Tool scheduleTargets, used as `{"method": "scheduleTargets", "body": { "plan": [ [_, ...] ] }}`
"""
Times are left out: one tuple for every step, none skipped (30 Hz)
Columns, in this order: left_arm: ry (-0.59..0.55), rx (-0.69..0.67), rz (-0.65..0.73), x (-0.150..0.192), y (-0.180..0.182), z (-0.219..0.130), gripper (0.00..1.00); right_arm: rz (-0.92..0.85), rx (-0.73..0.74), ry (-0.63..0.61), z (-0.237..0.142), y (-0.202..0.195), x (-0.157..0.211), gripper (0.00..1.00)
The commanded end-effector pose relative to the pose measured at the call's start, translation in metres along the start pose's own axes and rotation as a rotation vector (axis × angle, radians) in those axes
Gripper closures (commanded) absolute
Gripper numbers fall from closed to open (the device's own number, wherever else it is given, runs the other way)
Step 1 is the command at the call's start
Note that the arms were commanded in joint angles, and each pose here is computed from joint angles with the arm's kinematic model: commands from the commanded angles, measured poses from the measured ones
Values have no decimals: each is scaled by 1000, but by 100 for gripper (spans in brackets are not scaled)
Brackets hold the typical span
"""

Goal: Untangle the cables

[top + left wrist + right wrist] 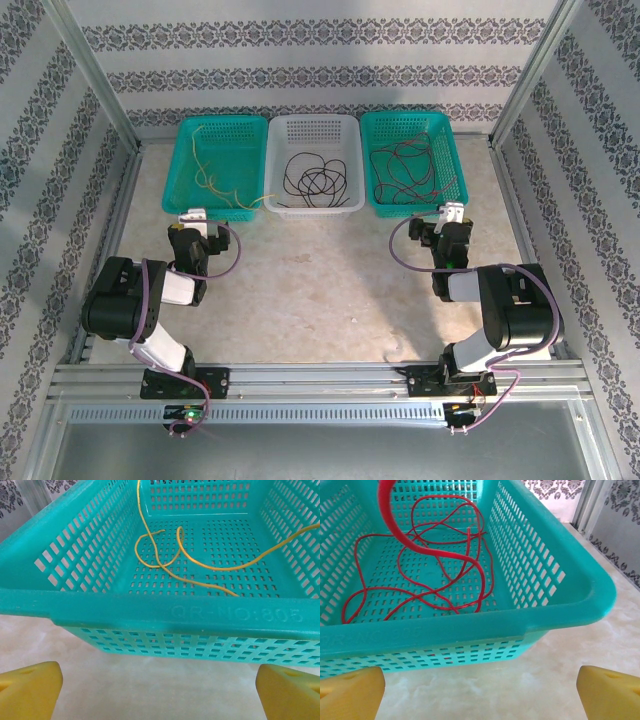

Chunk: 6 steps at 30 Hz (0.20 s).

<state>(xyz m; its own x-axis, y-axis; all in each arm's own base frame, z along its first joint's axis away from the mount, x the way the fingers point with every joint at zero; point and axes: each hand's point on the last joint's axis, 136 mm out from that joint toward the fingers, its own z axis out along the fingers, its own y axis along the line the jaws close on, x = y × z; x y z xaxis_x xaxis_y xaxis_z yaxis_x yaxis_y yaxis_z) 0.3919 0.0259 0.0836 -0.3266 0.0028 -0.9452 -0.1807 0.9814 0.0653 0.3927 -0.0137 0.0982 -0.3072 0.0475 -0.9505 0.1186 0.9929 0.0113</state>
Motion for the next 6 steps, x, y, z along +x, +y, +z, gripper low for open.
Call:
{"method": "scheduleTargets", "body": {
  "plan": [
    [-15, 11, -12, -8, -1, 2, 1, -5, -70, -11, 4, 10, -8, 2],
    [-15, 12, -11, -8, -1, 2, 1, -4, -73, -11, 4, 10, -8, 2],
    [-13, 13, -12, -8, -2, 2, 1, -5, -74, -11, 4, 10, -8, 2],
    [-15, 12, -11, -9, -2, 2, 1, -8, -75, -13, 3, 11, -8, 2],
    [-15, 13, -12, -9, -2, 2, 1, -13, -75, -21, 2, 12, -9, 1],
    [-16, 13, -12, -9, -2, 2, 1, -14, -74, -22, 1, 12, -9, 2]
  ]
}}
